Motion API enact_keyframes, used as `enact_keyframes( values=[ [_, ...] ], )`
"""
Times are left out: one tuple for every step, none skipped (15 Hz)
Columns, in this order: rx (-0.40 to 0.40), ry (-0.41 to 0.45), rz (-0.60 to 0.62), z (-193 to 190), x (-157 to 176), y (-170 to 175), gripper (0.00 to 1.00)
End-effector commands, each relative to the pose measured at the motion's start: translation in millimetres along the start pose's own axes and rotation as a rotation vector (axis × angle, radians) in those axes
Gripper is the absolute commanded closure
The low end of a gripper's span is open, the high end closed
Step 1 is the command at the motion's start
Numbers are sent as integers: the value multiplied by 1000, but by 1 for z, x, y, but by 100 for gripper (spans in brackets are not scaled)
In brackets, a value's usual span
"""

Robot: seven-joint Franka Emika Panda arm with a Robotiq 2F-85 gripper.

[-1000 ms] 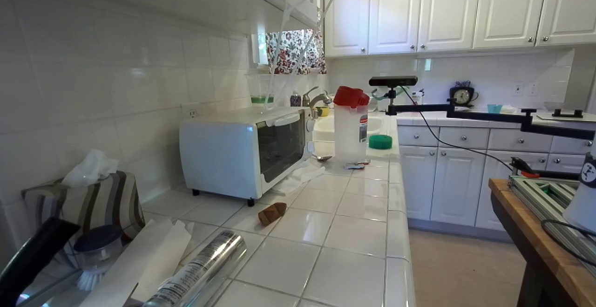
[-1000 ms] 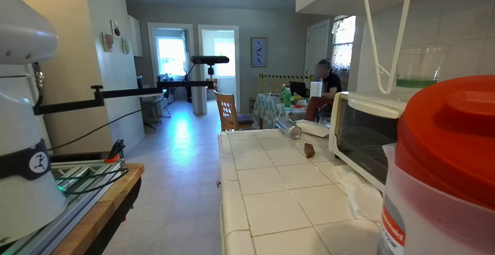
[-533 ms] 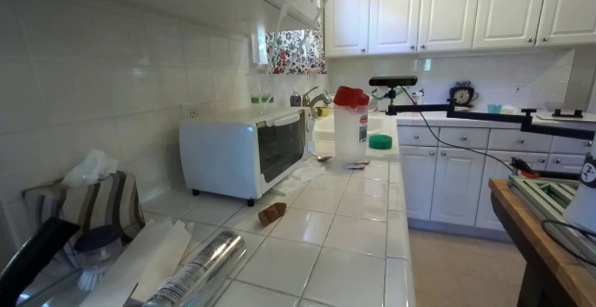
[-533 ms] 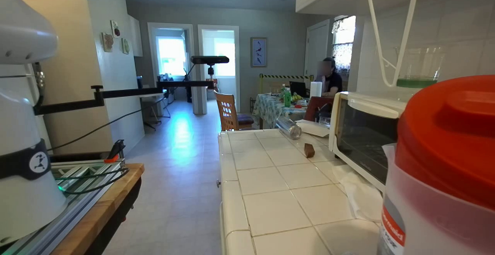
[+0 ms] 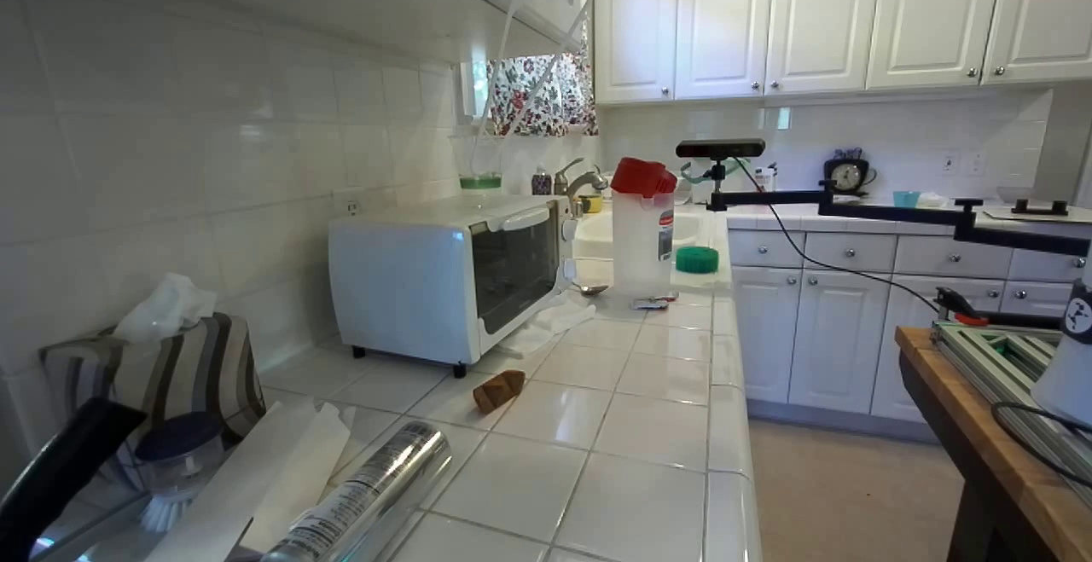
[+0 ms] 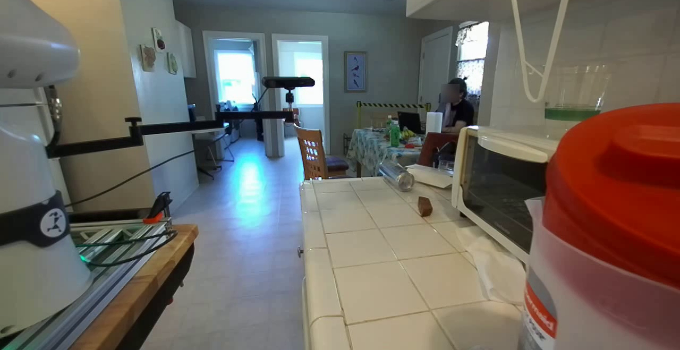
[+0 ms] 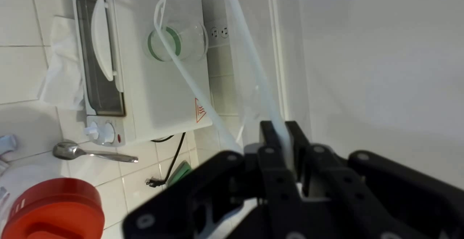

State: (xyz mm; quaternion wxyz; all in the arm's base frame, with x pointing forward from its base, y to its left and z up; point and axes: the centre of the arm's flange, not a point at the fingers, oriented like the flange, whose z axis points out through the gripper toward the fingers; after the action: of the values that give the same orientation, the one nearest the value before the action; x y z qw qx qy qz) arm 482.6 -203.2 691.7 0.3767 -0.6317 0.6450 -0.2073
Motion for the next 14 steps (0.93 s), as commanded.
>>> enact_keyframes(
  values=[
    [0, 2, 44, 3, 8, -10, 97],
    [-1, 4, 54, 4, 11, -9, 97],
    [-5, 8, 62, 7, 15, -10, 97],
    [-10, 11, 69, 10, 18, -10, 97],
    [-19, 15, 77, 14, 22, -10, 97],
    [-25, 17, 83, 17, 25, -8, 97],
    [-31, 19, 90, 20, 27, -7, 97],
    [-37, 22, 96, 23, 30, -7, 97],
    [-42, 23, 101, 26, 32, -7, 97],
    [-46, 25, 105, 29, 35, -7, 97],
    [-49, 28, 109, 30, 37, -7, 97],
    [-52, 30, 115, 32, 39, -7, 97],
    [-54, 32, 122, 33, 41, -8, 97],
    [-55, 33, 128, 35, 44, -9, 97]
  ],
)
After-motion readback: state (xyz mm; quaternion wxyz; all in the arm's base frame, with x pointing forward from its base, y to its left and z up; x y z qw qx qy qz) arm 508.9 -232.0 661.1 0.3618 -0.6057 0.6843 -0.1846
